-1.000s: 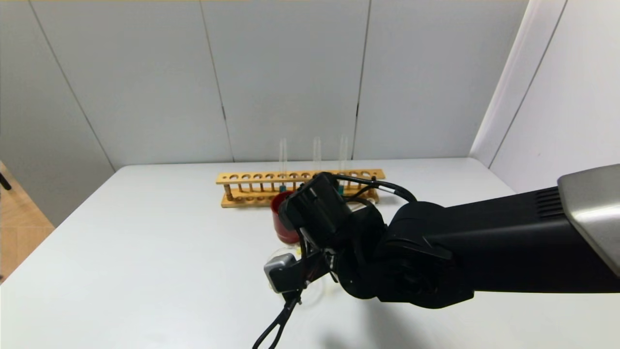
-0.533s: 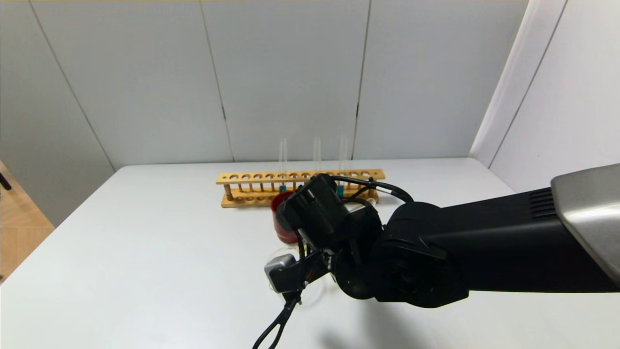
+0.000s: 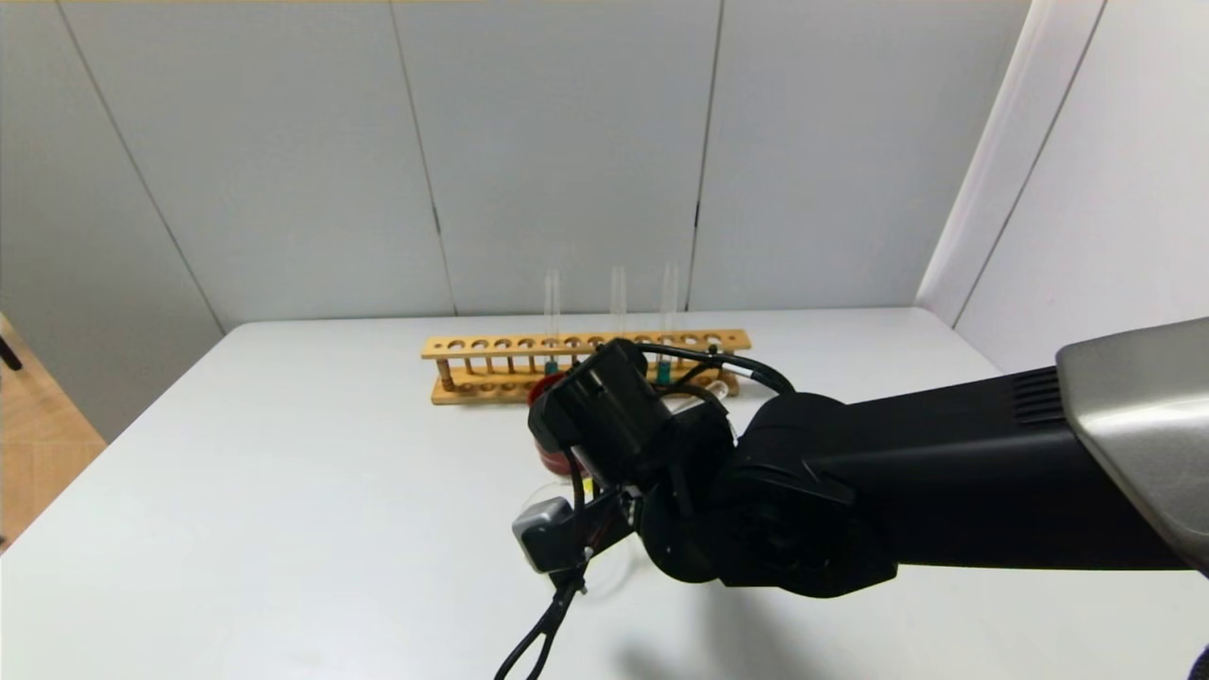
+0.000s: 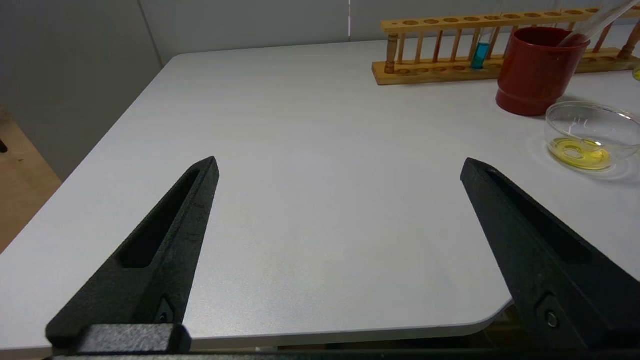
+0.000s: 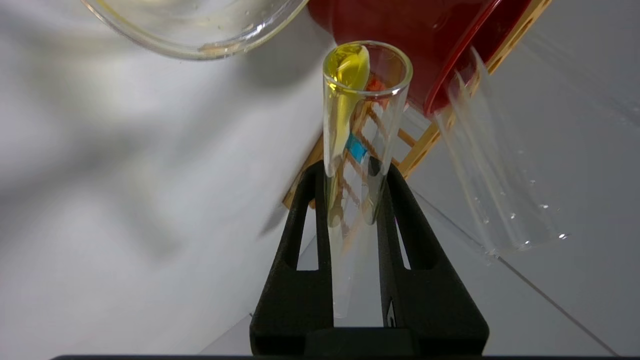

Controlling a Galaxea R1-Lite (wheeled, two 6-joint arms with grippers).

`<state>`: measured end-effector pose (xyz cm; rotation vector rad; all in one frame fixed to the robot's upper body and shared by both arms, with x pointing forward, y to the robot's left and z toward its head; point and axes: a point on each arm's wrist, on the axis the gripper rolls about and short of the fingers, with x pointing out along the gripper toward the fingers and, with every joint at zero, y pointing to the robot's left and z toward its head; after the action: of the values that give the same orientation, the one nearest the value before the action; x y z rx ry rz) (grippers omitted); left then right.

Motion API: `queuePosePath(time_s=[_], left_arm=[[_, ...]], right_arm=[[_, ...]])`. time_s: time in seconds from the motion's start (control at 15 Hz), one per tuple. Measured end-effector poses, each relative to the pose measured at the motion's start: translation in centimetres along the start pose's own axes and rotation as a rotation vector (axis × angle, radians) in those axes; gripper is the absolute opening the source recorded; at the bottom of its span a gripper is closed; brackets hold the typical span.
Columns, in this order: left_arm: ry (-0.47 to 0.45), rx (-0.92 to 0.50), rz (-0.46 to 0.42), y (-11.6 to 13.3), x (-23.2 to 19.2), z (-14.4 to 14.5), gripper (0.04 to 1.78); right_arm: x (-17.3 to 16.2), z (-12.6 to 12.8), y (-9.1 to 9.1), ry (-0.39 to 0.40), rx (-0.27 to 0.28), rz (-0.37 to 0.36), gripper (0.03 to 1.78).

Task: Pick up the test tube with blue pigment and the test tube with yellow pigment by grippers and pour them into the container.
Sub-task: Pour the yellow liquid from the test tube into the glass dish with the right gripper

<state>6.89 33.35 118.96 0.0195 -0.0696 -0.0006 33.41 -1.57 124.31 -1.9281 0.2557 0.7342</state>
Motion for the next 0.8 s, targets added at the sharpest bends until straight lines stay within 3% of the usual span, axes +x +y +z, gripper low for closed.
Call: queuePosePath(time_s=[0.8], left_arm=[[0.000,0.000,0.000,0.00,0.00,0.00,1.71]], right_arm=[[0.34,0.32,0.07,0.039,-0.044,0.003,0.28]])
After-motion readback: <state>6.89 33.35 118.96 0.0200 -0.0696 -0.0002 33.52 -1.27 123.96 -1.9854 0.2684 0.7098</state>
